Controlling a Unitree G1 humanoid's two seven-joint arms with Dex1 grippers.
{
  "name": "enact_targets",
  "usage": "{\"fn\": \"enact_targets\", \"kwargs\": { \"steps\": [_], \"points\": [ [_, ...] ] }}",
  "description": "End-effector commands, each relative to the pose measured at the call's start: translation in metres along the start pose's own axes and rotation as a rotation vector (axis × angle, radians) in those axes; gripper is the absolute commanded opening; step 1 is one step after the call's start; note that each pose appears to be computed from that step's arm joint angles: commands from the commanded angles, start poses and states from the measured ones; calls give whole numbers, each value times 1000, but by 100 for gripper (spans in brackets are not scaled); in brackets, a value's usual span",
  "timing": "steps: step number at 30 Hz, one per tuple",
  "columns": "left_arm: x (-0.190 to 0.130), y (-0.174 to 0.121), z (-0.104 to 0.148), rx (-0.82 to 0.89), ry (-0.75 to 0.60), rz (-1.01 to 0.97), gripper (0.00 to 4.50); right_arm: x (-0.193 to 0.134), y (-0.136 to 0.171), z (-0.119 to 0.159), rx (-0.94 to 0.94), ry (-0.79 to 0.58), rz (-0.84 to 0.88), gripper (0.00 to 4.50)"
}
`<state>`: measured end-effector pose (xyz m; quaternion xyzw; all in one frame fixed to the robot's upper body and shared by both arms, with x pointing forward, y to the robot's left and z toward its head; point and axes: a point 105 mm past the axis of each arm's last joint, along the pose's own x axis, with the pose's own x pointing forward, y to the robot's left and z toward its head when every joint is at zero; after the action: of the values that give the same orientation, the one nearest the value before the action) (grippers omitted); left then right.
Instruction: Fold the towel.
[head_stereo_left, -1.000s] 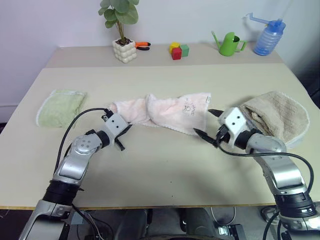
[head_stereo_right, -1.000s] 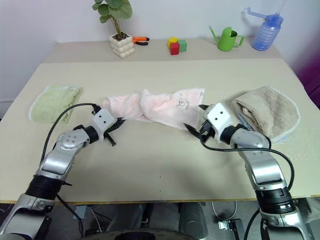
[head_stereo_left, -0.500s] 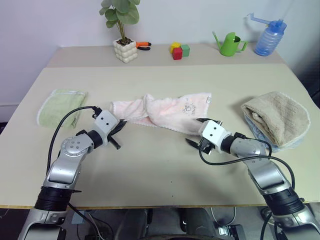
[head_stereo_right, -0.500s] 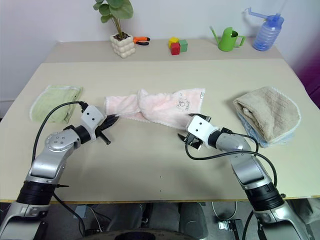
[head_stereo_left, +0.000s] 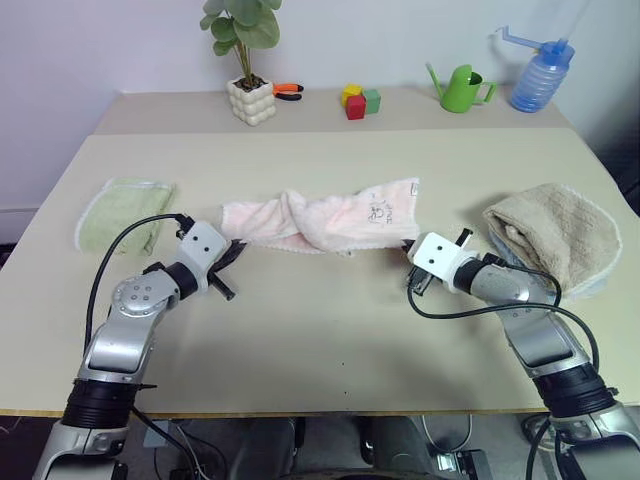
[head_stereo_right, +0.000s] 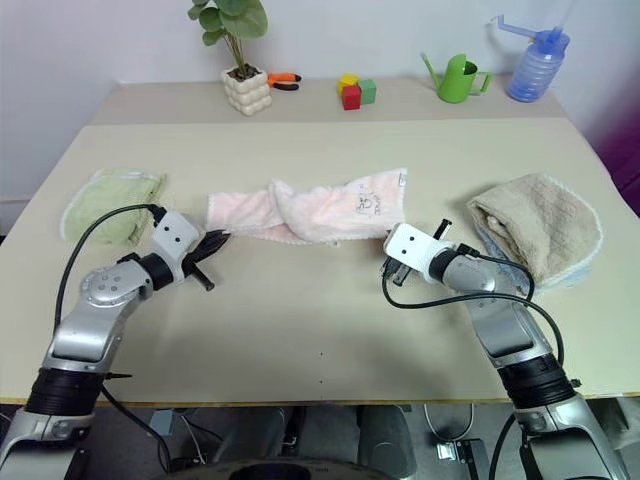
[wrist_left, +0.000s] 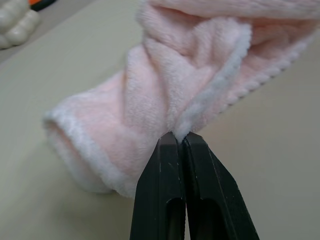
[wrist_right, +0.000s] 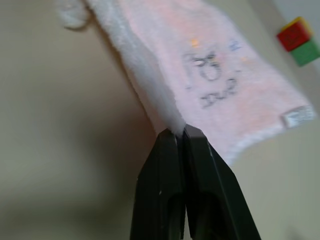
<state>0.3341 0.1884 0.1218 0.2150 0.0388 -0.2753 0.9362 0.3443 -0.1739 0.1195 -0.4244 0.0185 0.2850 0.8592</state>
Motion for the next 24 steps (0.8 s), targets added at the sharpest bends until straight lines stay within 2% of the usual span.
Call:
{"fn": "enact_targets", "kwargs": {
  "steps": [1,6,7,10,14,16,19,24],
  "points": [
    [-6,28,28,-3,-94,94,0,-8,-47,10,-85,-27,-140,2],
    [3,74,60,-11,-197,265,0,-12,-109,23,-181,-43,-309,2],
    [10,100,84,32,-250,355,0,-15,-141,35,-229,-51,-407,2],
    [11,153,146,96,-389,539,0,-30,-204,66,-313,-89,-598,2],
    [-8,185,179,101,-486,637,0,-48,-236,90,-334,-158,-702,2],
    [-17,192,177,102,-480,623,0,-57,-241,97,-319,-189,-709,2],
    [-24,186,160,135,-431,549,0,-61,-233,100,-289,-238,-657,2],
    [-45,148,101,125,-281,352,0,-55,-176,86,-191,-271,-357,2]
  ]
}}
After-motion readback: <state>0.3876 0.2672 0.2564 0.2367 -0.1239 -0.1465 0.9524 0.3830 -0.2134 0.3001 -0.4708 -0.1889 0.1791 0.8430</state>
